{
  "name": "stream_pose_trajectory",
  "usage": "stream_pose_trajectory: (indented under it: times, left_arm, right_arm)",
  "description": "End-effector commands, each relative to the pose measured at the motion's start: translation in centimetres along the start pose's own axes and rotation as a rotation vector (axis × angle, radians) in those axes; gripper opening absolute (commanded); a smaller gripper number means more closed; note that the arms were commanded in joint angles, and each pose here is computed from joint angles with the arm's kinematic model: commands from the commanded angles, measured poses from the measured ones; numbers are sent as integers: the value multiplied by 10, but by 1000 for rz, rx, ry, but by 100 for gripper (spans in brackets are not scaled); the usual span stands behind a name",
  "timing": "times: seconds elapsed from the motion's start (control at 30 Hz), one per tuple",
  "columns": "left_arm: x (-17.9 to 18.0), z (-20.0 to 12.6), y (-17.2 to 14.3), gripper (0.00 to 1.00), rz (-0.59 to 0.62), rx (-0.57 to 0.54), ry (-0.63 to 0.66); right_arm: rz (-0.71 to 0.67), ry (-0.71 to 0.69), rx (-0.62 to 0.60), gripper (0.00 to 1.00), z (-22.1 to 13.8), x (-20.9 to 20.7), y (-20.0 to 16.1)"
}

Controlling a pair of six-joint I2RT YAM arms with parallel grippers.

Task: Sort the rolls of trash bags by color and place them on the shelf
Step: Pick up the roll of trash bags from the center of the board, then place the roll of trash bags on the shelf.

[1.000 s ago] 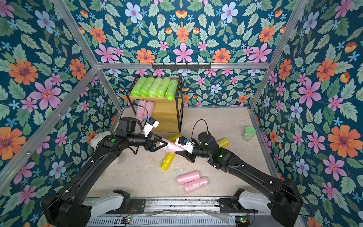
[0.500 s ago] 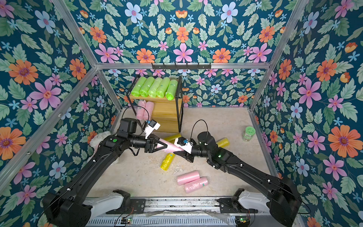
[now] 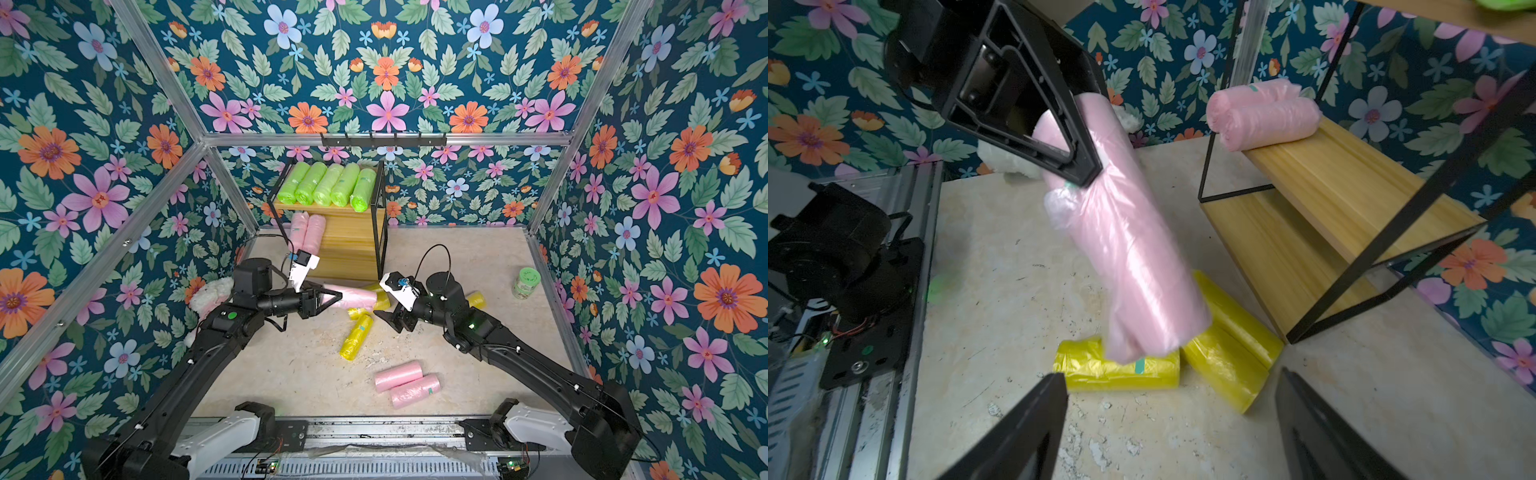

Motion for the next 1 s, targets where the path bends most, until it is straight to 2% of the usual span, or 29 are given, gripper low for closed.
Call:
stream_pose_trajectory:
  times: [0.0,0.1,0.17,0.37,0.67,0.8,0.97]
  left_arm:
    - [31,-17,47,12,-48,-299,252]
    - [45,-30,59,12,-103,-475,347]
    - [52,-33,64,11,-123,-556,389]
    - [70,-30,74,10,-96,-657,555]
    - [90,-8,74,10,-9,-669,769]
    - [98,13,75,11,61,-616,800]
    - [110,24,71,12,144,-592,903]
  right_arm:
    - [47,-32,-63,84,-6,-5,7]
    - [62,-41,-75,84,-7,-7,5]
    - [71,-43,-76,84,-5,-8,5]
    - [87,-42,-82,84,-2,-10,4]
    - [88,-39,-78,84,-2,-9,2]
    - [91,-40,-70,84,-1,-10,1]
    - [94,-42,-60,84,-1,-10,-2]
Point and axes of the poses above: each gripper's point midway between its finger pads, its own z axis out along the fingers, its own x axis along the line the jaws close on, y = z × x, the point moved 3 cm from there along -z, back along the fingers, and after that the axes turned 13 degrees about z, right-handed, at the moved point
